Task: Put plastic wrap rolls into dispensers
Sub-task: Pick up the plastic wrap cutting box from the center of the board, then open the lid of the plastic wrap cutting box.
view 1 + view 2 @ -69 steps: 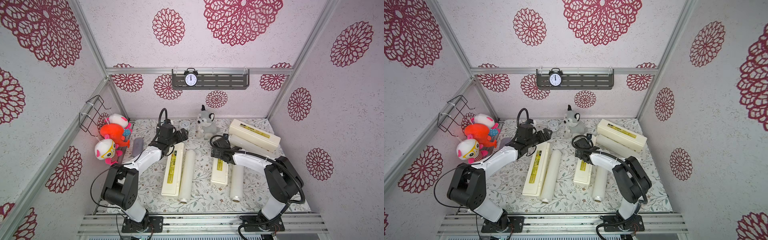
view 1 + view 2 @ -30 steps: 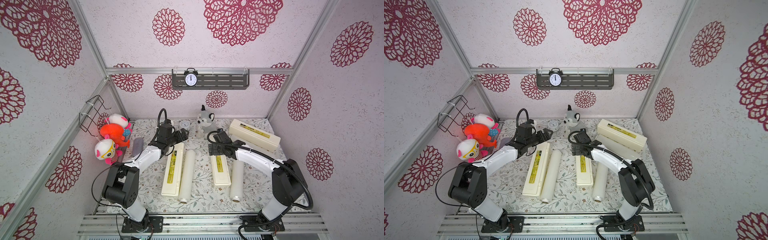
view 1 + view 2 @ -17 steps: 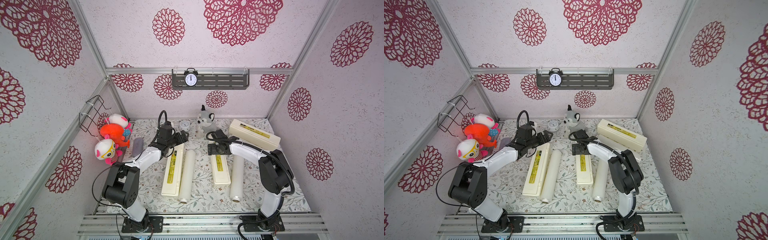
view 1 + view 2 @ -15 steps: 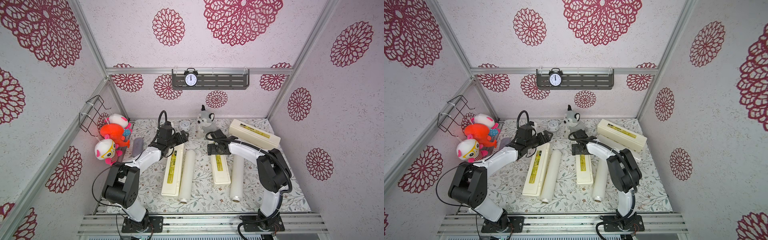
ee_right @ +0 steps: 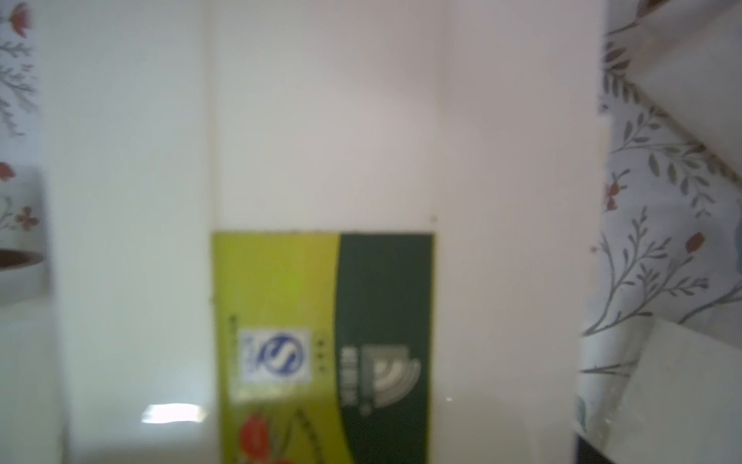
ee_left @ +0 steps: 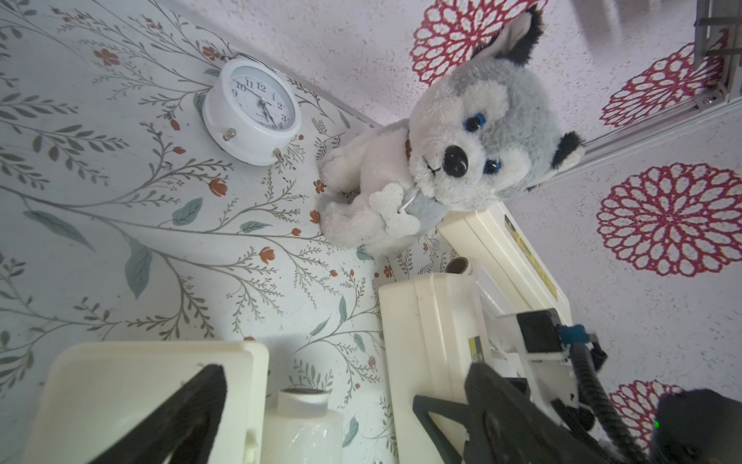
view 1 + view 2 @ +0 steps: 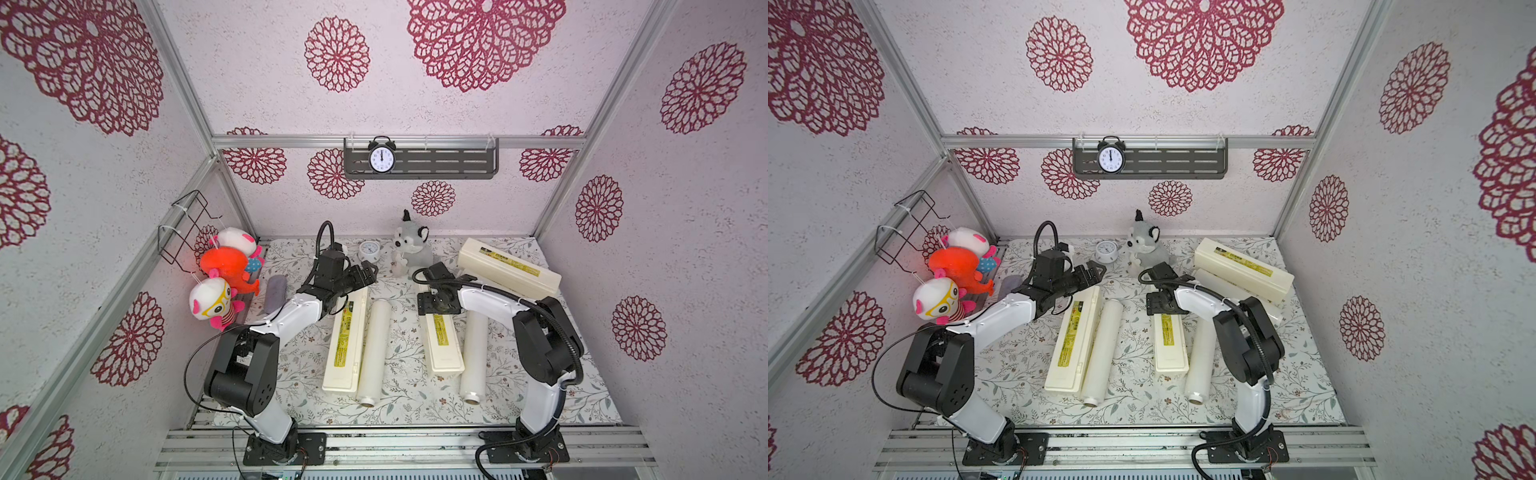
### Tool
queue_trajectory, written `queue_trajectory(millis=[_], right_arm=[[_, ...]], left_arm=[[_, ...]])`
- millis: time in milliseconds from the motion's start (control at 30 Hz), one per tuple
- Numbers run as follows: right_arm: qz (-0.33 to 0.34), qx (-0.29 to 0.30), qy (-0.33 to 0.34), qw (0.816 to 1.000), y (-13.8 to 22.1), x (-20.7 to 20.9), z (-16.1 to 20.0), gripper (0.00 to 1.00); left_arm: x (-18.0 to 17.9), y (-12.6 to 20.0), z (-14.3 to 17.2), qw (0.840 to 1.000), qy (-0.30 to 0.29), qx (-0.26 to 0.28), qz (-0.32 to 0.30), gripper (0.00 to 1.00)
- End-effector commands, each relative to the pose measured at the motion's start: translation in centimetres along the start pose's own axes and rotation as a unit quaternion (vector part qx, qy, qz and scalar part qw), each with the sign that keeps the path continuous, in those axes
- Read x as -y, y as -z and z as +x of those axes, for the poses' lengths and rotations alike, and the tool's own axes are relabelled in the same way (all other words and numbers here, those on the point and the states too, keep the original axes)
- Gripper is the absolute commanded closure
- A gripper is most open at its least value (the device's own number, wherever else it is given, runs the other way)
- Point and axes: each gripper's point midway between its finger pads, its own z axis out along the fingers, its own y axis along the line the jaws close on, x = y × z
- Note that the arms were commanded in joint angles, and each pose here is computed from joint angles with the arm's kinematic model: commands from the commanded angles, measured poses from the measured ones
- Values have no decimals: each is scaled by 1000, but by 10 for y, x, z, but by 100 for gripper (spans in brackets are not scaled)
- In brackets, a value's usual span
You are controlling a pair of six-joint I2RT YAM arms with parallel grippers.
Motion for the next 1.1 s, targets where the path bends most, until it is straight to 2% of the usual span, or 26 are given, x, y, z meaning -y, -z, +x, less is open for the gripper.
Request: queue_trajectory(millis=[0, 133, 267, 467, 600, 833, 1000, 1067], right_arm=[[-126, 74, -3, 989, 49, -29, -30, 21], [-226, 112, -16, 968, 85, -29, -37, 22], [-306, 141, -26, 941, 118, -21, -38, 24], [-422, 179, -31, 888, 170, -16, -30, 24], [-475, 199, -20, 857, 201, -16, -25, 24], [-544, 227, 3, 808, 247, -21, -17, 24], [-557, 228, 14, 798, 258, -23, -11, 25], [-561, 230, 17, 795, 261, -23, -9, 25]], left_arm=[[20, 5, -10, 999, -13, -1, 35, 2], [42, 5, -9, 996, -22, -20, 83, 2], [80, 4, -3, 986, -53, -45, 149, 2], [130, 11, 1, 959, -76, -87, 260, 2], [157, 20, 7, 941, -97, -96, 308, 2], [206, 46, 32, 893, -130, -106, 418, 2], [237, 70, 26, 852, -108, -83, 506, 2], [247, 74, 30, 843, -110, -87, 520, 2]])
